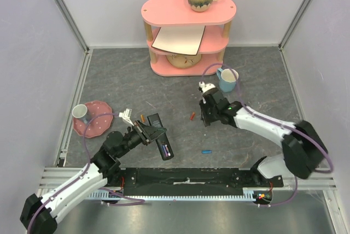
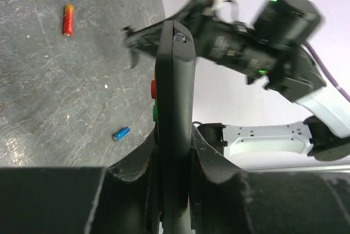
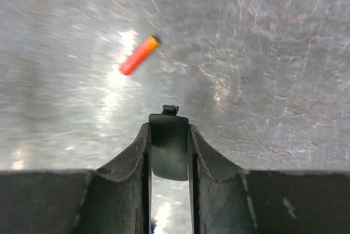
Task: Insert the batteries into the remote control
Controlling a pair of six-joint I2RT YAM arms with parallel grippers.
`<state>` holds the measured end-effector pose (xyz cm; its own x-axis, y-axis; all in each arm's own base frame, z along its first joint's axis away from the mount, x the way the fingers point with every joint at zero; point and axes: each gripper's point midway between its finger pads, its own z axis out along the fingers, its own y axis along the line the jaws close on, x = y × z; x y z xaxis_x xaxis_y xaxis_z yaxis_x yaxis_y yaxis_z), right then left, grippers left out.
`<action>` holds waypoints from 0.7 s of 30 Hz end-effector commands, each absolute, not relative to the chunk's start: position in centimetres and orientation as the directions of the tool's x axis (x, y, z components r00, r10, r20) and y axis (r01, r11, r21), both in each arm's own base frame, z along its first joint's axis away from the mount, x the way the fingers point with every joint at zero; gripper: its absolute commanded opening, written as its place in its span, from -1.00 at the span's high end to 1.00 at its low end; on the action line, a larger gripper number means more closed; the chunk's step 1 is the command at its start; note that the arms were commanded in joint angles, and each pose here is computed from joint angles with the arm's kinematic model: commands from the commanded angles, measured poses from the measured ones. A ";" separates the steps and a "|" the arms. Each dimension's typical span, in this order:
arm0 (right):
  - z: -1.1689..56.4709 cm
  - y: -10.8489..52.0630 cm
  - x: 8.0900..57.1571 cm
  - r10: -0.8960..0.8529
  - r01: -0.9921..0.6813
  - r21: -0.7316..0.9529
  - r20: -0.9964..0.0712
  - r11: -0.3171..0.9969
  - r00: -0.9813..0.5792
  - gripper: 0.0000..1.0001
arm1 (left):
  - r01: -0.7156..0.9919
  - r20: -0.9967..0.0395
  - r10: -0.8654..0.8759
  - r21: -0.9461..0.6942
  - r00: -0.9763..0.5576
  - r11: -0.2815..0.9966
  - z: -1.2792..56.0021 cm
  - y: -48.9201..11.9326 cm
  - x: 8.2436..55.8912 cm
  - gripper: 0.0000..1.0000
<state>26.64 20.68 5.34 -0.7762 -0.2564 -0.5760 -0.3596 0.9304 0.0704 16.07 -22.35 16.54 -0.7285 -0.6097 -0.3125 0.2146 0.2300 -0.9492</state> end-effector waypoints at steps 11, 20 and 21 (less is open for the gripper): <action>23.5 27.2 21.4 0.190 -0.596 0.516 -0.830 0.615 -0.524 1.00 | 0.254 -0.274 -0.658 -0.959 -0.702 0.128 19.4 -24.3 18.9 0.96; 26.6 31.2 18.6 0.148 -0.685 0.431 -0.889 0.587 -0.434 1.00 | 0.281 -0.256 -0.746 -0.955 -0.614 0.096 22.2 -23.8 21.2 0.96; 26.5 31.7 17.9 0.125 -0.697 0.415 -0.895 0.585 -0.429 1.00 | 0.282 -0.254 -0.760 -0.955 -0.598 0.098 22.4 -23.6 21.6 0.96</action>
<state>17.80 30.13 22.57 -0.5279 0.0785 -0.8457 -0.6596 0.5893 0.4665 19.64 -24.21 16.53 -0.6980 -0.6597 -0.2786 0.1849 0.2099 -0.9601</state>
